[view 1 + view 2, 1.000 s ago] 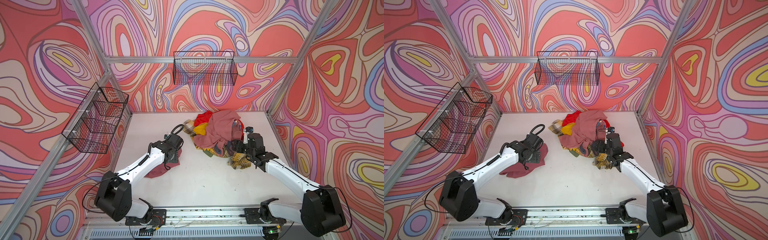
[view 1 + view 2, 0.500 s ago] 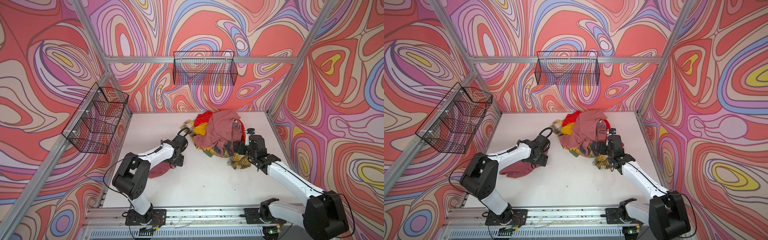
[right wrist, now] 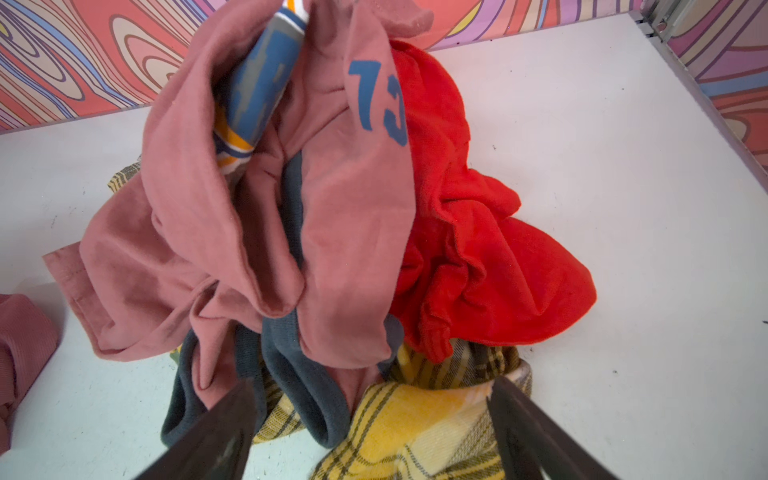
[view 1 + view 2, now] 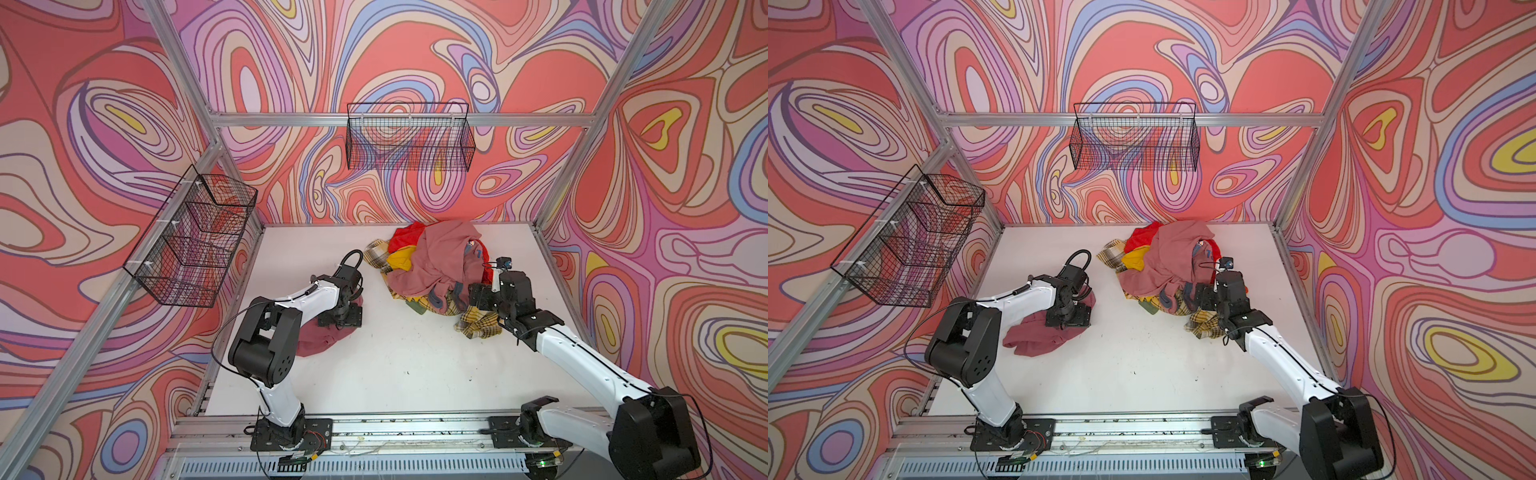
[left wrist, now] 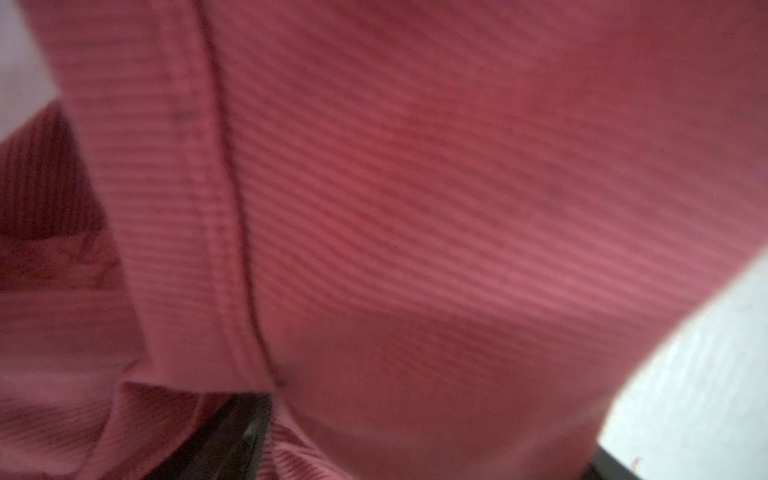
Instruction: Pick out a specific cloth from the pile
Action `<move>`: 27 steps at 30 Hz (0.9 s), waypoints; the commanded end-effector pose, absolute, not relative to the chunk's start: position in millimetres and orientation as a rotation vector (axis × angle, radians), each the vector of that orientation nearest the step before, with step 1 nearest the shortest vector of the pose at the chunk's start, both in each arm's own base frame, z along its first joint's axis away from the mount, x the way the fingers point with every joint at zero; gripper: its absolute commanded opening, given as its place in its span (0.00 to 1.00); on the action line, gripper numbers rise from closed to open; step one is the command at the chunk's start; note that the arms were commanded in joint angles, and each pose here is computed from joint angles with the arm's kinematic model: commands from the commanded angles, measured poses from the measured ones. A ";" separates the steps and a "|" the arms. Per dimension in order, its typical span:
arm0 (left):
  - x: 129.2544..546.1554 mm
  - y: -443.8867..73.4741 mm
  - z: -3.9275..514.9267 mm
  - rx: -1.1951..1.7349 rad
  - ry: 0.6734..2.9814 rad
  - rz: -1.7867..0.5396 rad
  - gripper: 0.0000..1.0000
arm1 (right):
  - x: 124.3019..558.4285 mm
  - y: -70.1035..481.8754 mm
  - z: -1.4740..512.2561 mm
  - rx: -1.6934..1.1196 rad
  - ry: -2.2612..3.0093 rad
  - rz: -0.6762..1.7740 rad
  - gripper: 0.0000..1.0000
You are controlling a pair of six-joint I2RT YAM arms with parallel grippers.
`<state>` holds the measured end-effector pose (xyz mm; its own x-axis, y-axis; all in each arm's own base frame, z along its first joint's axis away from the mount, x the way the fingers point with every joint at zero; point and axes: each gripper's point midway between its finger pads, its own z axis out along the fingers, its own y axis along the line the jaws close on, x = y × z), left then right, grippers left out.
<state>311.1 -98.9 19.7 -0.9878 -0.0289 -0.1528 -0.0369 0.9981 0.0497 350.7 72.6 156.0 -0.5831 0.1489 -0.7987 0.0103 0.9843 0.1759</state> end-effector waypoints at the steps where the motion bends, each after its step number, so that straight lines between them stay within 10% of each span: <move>1: 297.1 -97.8 -1.7 -0.060 3.074 0.058 0.72 | 347.7 67.5 156.0 0.114 2.189 0.166 0.91; 12: 302.3 -103.5 8.4 -0.079 3.009 -0.077 0.00 | 344.8 63.7 161.4 0.122 2.176 0.150 0.91; 27: 331.8 -87.4 103.5 -0.170 2.694 -0.034 0.00 | 343.4 66.6 166.8 0.122 2.161 0.180 0.91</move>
<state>321.4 -94.3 73.6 -0.9328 -0.0978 -0.3468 -0.0797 0.9946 -0.0661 346.1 69.4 165.6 -0.5652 0.1539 -0.8104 0.0161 0.9843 0.1758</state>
